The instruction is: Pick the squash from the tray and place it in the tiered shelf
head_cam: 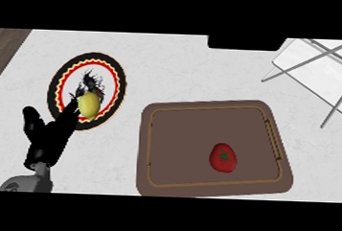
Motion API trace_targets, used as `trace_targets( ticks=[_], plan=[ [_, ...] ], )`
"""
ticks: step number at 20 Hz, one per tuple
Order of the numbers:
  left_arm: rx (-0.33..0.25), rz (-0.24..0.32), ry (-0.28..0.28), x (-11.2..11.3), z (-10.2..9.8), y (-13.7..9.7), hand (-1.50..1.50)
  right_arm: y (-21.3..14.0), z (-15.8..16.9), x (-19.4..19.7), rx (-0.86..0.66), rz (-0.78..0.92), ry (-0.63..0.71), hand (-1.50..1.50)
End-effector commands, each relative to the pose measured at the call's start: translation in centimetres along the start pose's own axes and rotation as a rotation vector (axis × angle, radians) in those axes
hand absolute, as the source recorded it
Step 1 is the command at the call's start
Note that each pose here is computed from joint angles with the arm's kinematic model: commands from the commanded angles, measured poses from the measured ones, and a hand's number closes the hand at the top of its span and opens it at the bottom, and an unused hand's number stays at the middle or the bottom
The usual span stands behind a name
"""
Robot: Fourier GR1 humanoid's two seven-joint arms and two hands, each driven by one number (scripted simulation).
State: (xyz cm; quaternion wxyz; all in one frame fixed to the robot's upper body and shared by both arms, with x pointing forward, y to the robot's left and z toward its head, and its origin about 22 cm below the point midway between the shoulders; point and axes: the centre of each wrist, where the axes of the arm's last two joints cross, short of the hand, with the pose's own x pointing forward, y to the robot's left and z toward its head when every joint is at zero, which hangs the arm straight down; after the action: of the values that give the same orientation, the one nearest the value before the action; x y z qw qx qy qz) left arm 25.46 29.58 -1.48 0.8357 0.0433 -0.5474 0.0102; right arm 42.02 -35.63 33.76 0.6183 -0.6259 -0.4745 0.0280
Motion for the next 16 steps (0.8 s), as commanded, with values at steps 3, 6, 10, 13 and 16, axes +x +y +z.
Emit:
trace_targets(
  ticks=[3, 6, 10, 13, 16],
  plan=[
    [0.025, 0.007, 0.044, -1.2, -0.1, -0.8, 0.00, 1.5, 0.8, -0.1, 0.014, -0.030, -0.047, 1.50],
    [0.004, 0.012, 0.048, -1.6, -0.6, -0.7, 0.00, 1.5, -0.6, -1.0, 0.024, -0.017, -0.042, 1.50],
    [0.000, 0.011, 0.054, -1.3, -0.8, -1.1, 0.00, 1.0, 0.3, 0.9, 0.053, 0.074, -0.035, 1.50],
    [0.006, -0.006, 0.047, -1.7, -0.6, -1.1, 0.00, -0.2, -0.8, -0.3, -0.070, -0.173, 0.056, -1.50],
    [0.003, -0.001, 0.031, -1.9, -0.3, -0.2, 0.00, -0.4, -0.6, -0.5, -0.089, -0.255, 0.084, -1.50]
  ],
)
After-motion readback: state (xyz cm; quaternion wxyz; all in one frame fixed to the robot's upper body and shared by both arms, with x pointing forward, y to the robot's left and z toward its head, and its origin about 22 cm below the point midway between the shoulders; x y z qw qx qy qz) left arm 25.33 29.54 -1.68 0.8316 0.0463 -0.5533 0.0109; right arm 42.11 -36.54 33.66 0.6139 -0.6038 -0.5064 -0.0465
